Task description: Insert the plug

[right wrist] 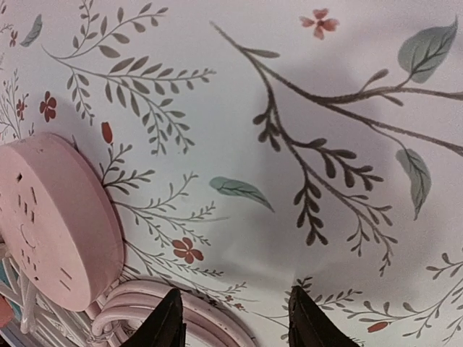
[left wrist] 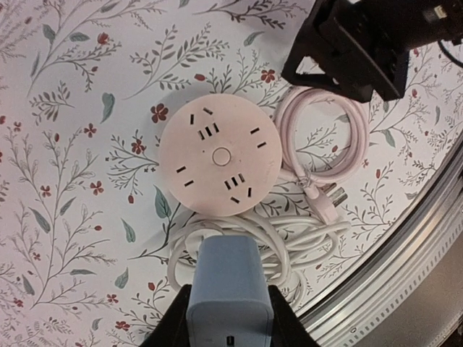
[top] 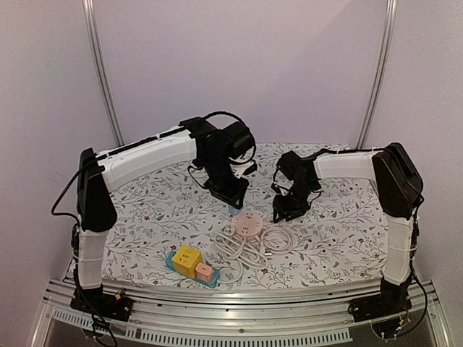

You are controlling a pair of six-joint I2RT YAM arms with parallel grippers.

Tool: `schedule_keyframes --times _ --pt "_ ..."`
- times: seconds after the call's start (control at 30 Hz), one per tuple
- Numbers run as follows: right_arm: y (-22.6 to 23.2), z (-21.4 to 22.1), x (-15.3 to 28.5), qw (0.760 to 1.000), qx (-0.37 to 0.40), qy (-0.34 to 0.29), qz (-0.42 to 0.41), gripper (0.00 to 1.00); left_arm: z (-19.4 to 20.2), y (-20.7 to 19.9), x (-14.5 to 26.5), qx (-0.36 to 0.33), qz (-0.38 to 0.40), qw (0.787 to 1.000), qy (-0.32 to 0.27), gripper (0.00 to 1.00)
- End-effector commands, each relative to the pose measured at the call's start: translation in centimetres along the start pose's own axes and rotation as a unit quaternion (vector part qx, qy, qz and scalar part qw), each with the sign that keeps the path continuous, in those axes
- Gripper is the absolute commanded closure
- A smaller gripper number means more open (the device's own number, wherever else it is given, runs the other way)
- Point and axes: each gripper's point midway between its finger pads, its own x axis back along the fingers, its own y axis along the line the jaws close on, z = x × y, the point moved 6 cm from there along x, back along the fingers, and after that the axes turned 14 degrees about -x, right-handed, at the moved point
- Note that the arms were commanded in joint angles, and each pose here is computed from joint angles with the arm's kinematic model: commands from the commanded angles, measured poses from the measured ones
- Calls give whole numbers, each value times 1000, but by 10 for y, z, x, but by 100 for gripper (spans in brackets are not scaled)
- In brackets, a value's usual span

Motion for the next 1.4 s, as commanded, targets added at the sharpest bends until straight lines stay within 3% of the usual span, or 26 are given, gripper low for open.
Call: schedule_keyframes --times 0.0,0.33,0.6,0.8,1.37 --pt "1 -11 35 999 -20 -35 -12 52 0 8 -17 28 7 999 30 100" --pt "-10 -1 61 997 -56 -48 -22 44 -4 12 -31 46 13 998 39 100" --pt "-16 11 75 996 -60 -56 -37 18 -9 16 -40 54 10 998 41 100" --pt "-23 18 79 996 -63 -61 -29 9 -8 21 -48 65 5 997 48 100" --pt "-38 32 78 996 -60 -61 -8 7 -9 28 -68 86 -11 995 56 100"
